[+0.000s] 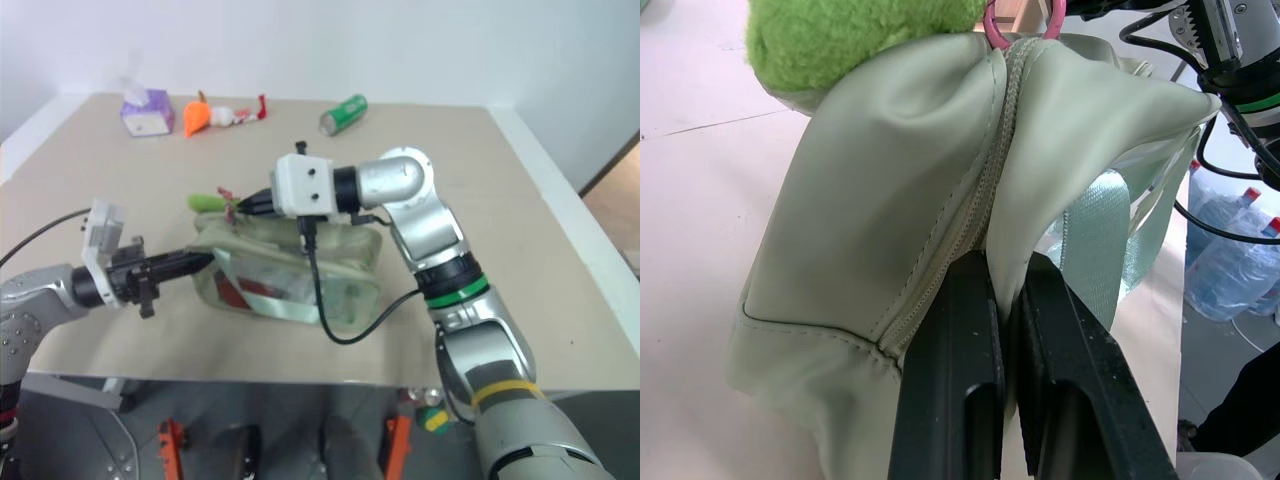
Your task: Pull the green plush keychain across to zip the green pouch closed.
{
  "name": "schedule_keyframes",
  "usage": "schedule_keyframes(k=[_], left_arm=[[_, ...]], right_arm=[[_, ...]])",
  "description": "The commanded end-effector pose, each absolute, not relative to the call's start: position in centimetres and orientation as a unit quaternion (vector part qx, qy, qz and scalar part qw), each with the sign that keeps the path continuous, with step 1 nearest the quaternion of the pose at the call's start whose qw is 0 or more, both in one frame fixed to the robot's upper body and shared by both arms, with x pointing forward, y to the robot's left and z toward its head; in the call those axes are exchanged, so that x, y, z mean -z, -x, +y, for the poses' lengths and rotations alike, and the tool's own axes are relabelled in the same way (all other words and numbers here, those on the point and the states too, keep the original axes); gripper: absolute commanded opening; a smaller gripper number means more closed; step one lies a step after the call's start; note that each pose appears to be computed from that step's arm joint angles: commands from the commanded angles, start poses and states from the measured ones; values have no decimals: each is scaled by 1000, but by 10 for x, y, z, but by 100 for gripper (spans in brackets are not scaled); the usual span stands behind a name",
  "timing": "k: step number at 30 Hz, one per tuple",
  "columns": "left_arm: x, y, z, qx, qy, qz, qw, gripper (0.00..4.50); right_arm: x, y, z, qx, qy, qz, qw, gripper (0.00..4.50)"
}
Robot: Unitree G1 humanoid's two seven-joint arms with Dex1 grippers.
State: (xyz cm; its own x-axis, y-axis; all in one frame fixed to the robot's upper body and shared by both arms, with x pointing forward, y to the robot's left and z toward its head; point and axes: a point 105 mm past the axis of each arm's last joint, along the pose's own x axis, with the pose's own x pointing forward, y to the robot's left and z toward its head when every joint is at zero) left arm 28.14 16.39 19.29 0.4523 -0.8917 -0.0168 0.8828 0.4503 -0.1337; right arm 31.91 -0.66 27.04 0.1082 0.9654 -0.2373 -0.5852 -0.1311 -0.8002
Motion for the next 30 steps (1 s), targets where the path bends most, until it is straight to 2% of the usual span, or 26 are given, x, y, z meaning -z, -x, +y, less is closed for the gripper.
schedule_keyframes(k=[1,2,6,12,15,21,30], left_arm=[[-198,-278,161,529,44,31,847,0],[-198,-278,161,529,44,31,847,0],[-198,-278,160,529,44,31,847,0],[-198,-278,158,531,46,30,845,0],[-199,-278,157,533,46,29,845,0],[-199,-279,155,533,47,27,845,0],[-200,-277,154,532,48,26,845,0]], right_arm=[[-290,-322,-16,-606,425,-246,627,2],[-294,-323,-21,-605,421,-239,632,2],[-306,-329,-33,-595,413,-221,653,112],[-317,-362,-42,-523,451,-221,689,323],[-306,-367,-39,-535,478,-210,664,422],[-292,-378,-25,-545,490,-208,648,422],[-285,-365,0,-606,456,-213,616,422]])
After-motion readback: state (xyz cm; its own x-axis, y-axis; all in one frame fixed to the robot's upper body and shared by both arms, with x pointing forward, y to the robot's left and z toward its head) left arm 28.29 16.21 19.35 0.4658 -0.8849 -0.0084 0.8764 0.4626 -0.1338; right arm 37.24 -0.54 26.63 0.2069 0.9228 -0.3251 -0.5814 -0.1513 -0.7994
